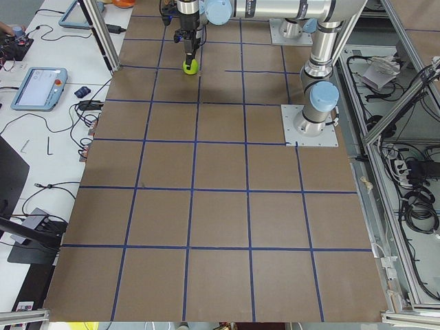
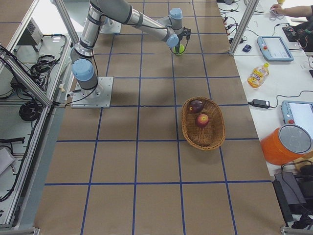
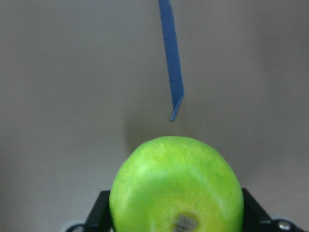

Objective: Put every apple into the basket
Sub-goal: 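Carry the green apple into the basket and open the right gripper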

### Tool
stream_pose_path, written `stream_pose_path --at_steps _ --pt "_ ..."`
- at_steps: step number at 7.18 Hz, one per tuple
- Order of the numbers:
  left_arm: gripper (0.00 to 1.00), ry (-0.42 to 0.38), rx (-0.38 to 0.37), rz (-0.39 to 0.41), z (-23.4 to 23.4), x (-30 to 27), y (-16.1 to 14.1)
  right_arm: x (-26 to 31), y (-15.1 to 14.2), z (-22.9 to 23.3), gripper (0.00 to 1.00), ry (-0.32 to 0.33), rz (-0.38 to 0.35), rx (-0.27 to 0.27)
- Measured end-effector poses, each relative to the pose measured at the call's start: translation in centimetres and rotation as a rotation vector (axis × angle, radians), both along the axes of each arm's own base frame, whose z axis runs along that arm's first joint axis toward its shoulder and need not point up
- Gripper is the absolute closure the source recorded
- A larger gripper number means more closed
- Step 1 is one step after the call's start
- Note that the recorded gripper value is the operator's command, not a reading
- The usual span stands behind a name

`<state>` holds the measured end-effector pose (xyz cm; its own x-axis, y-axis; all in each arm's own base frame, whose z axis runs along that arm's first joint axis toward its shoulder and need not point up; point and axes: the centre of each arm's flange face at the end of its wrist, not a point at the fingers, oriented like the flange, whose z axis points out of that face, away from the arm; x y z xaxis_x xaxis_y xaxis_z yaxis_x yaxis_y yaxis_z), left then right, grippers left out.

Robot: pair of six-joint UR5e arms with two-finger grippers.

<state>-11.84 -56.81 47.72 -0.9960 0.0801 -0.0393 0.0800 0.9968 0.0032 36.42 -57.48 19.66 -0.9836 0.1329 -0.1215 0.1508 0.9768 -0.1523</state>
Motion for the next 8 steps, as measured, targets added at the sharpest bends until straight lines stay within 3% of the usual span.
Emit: stream_pose_path --at_steps 1,3,5,8 --pt "0.00 -0.002 0.002 -0.001 -0.1 0.0 0.0 -1.0 -0.6 2.0 1.00 -0.007 -0.002 -0.005" --pt "0.00 -0.002 0.005 -0.002 -0.3 0.0 -0.1 -10.5 -3.9 7.9 1.00 0.001 0.019 0.038" --pt "0.00 0.003 0.006 0.000 -0.4 0.0 -0.2 -26.5 -6.8 10.3 1.00 -0.010 0.079 0.104" --pt "0.00 0.005 0.013 0.012 -0.8 0.2 -0.2 -48.1 -9.2 11.5 0.98 0.004 0.221 0.089"
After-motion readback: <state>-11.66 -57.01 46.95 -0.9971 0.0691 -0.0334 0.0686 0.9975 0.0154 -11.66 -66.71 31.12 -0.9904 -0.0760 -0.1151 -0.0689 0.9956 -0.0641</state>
